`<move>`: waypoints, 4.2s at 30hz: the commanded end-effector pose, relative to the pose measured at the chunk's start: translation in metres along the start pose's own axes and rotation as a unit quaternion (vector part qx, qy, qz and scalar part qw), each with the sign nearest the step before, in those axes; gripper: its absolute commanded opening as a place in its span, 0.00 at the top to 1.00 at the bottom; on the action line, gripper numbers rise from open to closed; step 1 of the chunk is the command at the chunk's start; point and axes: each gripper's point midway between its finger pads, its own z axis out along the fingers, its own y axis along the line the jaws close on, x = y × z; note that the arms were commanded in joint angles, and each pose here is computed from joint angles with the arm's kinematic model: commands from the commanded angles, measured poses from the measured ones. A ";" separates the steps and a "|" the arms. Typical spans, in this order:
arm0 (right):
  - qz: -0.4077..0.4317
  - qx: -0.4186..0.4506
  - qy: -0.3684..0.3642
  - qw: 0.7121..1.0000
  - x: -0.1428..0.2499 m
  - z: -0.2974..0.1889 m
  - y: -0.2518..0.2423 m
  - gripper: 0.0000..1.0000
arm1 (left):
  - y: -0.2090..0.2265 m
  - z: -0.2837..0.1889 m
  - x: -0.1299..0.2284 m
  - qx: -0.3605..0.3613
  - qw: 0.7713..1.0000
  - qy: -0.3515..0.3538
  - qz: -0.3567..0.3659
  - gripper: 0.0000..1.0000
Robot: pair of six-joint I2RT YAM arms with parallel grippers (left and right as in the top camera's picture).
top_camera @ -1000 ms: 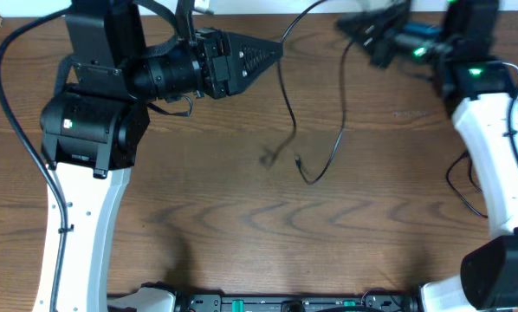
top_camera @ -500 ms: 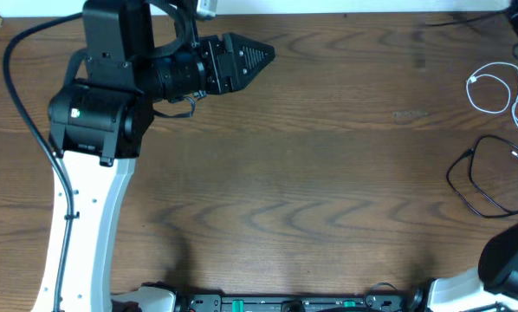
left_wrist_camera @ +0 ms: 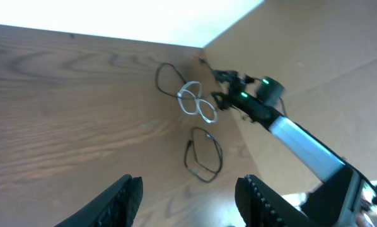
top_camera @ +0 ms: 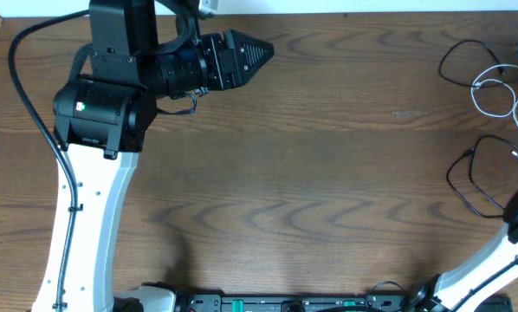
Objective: Untangle cables
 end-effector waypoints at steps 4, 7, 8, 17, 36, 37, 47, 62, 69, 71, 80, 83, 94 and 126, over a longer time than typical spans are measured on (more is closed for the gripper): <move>-0.022 -0.164 0.091 0.982 0.002 -0.073 0.072 0.01 | 0.015 0.004 -0.004 -0.033 0.999 -0.008 0.039 0.47; -0.040 -0.109 0.071 0.991 0.002 -0.099 0.070 0.01 | 0.032 0.003 -0.003 -0.078 0.996 -0.010 0.038 0.47; -0.040 -0.069 0.059 0.995 0.002 -0.108 0.063 0.01 | 0.040 0.002 -0.001 -0.101 0.994 -0.010 0.031 0.47; -0.060 0.248 0.070 0.964 0.049 -0.176 -0.018 0.01 | 0.075 -0.009 0.021 -0.192 0.981 0.021 -0.004 0.47; -0.396 -0.035 0.281 0.873 0.241 -0.243 0.138 0.01 | 0.123 -0.033 0.026 -0.333 0.939 0.046 0.077 0.02; -0.404 -0.045 0.281 0.869 0.247 -0.256 0.143 0.01 | 0.123 -0.033 0.026 -0.333 0.939 0.046 0.077 0.02; -0.466 -0.099 0.226 0.850 0.259 -0.372 0.145 0.01 | 0.123 -0.033 0.026 -0.333 0.939 0.046 0.077 0.02; -0.562 -0.138 0.158 0.800 0.265 -0.392 0.111 0.01 | 0.123 -0.033 0.026 -0.333 0.939 0.046 0.077 0.02; -0.581 -0.215 0.000 0.785 0.267 -0.352 0.108 0.01 | 0.123 -0.033 0.026 -0.333 0.939 0.046 0.077 0.02; -0.581 -0.233 -0.036 0.779 0.272 -0.343 0.101 0.01 | 0.124 -0.033 0.026 -0.333 0.939 0.046 0.077 0.03; -0.576 -0.281 -0.144 0.754 0.297 -0.303 0.057 0.01 | 0.123 -0.033 0.026 -0.333 0.939 0.046 0.077 0.02; -0.575 -0.284 -0.152 0.752 0.304 -0.293 0.044 0.01 | 0.123 -0.033 0.026 -0.333 0.939 0.046 0.077 0.02; -0.576 -0.279 -0.148 0.754 0.325 -0.272 0.015 0.01 | 0.123 -0.033 0.026 -0.333 0.939 0.046 0.077 0.02; -0.575 -0.273 -0.143 0.757 0.325 -0.269 0.012 0.01 | 0.124 -0.035 0.029 -0.335 0.938 0.051 0.075 0.02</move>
